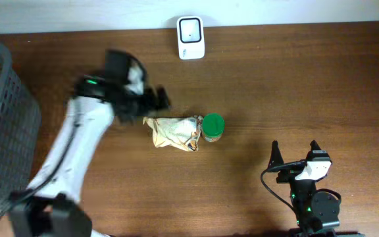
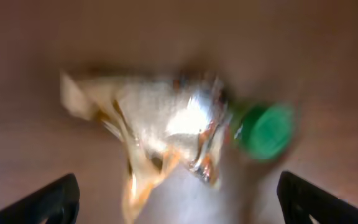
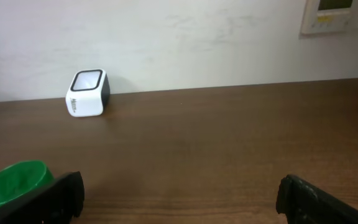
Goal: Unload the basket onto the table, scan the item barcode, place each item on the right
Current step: 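Grasp the clear rice bag in the basket and place it beside the jar, then grasp the white tube in the basket and lay it left of the bag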
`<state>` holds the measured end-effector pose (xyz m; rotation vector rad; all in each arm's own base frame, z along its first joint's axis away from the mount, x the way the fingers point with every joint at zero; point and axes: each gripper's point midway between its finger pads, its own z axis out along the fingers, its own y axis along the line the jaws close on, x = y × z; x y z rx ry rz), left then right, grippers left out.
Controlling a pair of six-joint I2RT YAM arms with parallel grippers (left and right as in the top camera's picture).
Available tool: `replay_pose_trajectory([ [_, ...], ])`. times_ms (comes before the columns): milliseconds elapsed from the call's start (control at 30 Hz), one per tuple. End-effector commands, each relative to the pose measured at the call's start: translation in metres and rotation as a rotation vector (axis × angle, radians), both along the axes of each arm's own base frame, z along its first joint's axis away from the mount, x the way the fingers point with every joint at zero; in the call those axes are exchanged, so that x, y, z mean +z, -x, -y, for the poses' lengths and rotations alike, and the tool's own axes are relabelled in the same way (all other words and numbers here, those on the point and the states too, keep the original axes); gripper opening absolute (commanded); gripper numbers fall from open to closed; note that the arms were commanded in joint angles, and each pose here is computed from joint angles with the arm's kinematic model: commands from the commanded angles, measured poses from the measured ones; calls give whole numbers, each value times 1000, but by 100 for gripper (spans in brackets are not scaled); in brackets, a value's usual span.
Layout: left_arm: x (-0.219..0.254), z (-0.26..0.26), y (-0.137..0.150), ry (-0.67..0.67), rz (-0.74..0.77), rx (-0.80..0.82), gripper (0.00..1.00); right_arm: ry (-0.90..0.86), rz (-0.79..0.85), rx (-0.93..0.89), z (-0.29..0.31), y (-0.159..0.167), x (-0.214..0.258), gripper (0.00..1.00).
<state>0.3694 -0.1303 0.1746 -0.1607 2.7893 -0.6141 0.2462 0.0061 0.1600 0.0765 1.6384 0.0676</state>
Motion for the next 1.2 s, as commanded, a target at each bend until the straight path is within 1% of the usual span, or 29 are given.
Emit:
replay_pose_trajectory([
  [0, 132, -66, -15, -123, 291, 67, 99, 5, -5, -14, 3, 0, -3, 98],
  [33, 168, -90, -12, -175, 366, 86, 99, 5, -5, -14, 3, 0, -3, 98],
  [67, 212, -126, -8, -269, 478, 135, 99, 5, -5, -14, 3, 0, -3, 98],
  [100, 240, -164, -1, -363, 532, 249, 99, 5, -5, -14, 3, 0, -3, 98],
  [133, 268, -222, 15, -510, 572, 436, 99, 5, -5, -14, 3, 0, -3, 98],
  [167, 278, -264, 32, -618, 555, 575, 99, 5, -5, -14, 3, 0, -3, 98],
  [200, 272, -304, 50, -694, 487, 695, 99, 5, -5, -14, 3, 0, -3, 98],
  [233, 245, -347, 61, -692, 375, 833, 99, 5, -5, -14, 3, 0, -3, 98],
  [300, 206, -381, 68, -696, 234, 884, 99, 5, -5, -14, 3, 0, -3, 98],
  [333, 188, -391, 70, -698, 173, 886, 99, 5, -5, -14, 3, 0, -3, 98],
  [367, 156, -410, 79, -722, 55, 890, 100, 5, -5, -14, 3, 0, -3, 98],
  [433, 125, -435, 93, -776, -56, 905, 100, 5, -5, -14, 3, 0, -3, 98],
  [500, 101, -453, 101, -772, -94, 939, 99, 5, -5, -14, 3, 0, -3, 98],
  [533, 78, -469, 104, -790, -108, 929, 99, 5, -5, -15, 3, 0, -3, 98],
  [600, 44, -491, 102, -837, -122, 848, 99, 5, -5, -15, 3, 0, -3, 99],
  [633, 33, -498, 101, -839, -133, 839, 99, 5, -5, -14, 3, 0, -3, 98],
  [667, 19, -505, 97, -834, -144, 832, 99, 5, -5, -14, 3, 0, -3, 98],
  [767, -28, -512, 78, -813, -183, 618, 99, 5, -5, -14, 3, 0, -3, 98],
  [833, -57, -529, 61, -824, -169, 616, 99, 5, -5, -14, 3, 0, -3, 98],
  [867, -61, -532, 58, -829, -162, 616, 100, 5, -5, -14, 3, 0, -3, 98],
  [900, -67, -537, 53, -837, -147, 621, 97, 5, -5, -14, 3, 0, -3, 98],
  [933, -71, -541, 48, -843, -138, 623, 89, 5, -5, -14, 3, 0, -3, 98],
  [967, -79, -544, 45, -844, -134, 624, 86, 5, -5, -14, 3, 0, -3, 98],
  [1100, -104, -554, 36, -870, -137, 551, 85, 5, -5, -14, 3, 0, -3, 98],
  [1133, -109, -555, 35, -873, -139, 540, 84, 5, -5, -14, 3, 0, -3, 98],
  [1167, -114, -555, 35, -869, -146, 537, 77, 5, -5, -14, 3, 0, -3, 98],
])
